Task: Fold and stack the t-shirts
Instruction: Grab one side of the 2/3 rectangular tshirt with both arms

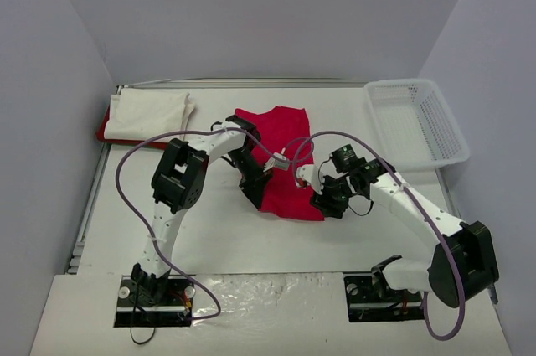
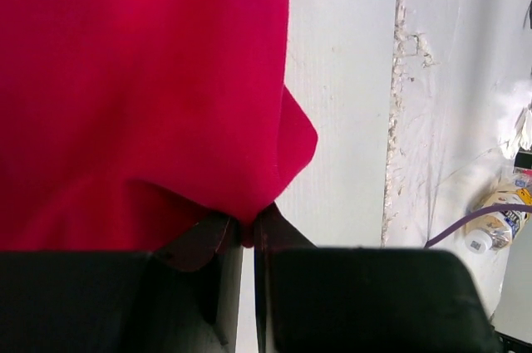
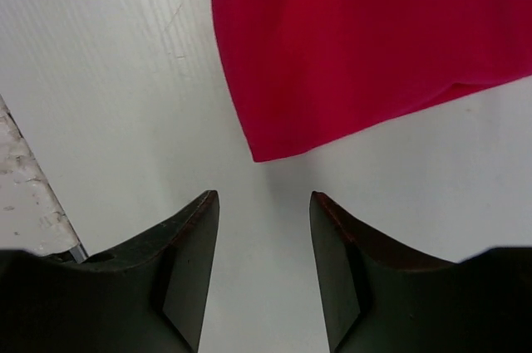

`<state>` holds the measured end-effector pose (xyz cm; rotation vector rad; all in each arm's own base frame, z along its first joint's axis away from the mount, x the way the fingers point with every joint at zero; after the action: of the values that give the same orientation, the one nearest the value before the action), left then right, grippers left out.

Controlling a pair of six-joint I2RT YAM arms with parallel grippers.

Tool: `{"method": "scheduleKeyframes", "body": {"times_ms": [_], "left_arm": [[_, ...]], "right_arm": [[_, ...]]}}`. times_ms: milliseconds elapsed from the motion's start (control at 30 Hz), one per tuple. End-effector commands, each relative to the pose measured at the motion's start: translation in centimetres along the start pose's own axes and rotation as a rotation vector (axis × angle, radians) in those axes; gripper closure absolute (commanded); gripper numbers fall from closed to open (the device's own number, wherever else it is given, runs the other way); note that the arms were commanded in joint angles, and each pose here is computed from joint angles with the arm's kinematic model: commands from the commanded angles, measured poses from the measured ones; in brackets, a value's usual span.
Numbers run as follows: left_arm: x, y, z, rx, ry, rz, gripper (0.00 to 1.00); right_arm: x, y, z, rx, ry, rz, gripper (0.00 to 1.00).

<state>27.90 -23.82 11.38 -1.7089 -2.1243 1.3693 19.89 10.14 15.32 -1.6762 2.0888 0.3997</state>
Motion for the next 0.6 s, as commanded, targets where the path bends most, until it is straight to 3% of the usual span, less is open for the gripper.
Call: {"method": "scheduleKeyframes", "body": {"times_ms": [0, 167, 567], "left_arm": [[1.4, -6.0, -1.3, 0.185, 0.079, -0.175, 0.98], [1.4, -6.0, -1.9, 0.181, 0.056, -0.18, 0.98], [1.7, -6.1, -2.0, 0.19, 0.044, -0.183, 0.98]], "right_arm": [[0.5, 1.0, 1.4, -0.054, 0.038, -0.002, 0.56], [1.6, 1.7, 3.0, -0.095, 0.1, -0.021, 0.55], [1.5, 0.2, 6.3, -0.111, 0.104, -0.009, 0.54]]}}
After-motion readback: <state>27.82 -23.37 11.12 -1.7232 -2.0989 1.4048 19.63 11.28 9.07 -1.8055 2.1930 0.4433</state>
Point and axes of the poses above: each gripper's point midway between its finger pads, its own z axis out along the fingers, its own y axis along the line the jaws close on, x = y × z, the point moved 8 cm from there along -z, back along the fingers, and after that the axes turned 3 degrees about -z, right-handed, at the moved point
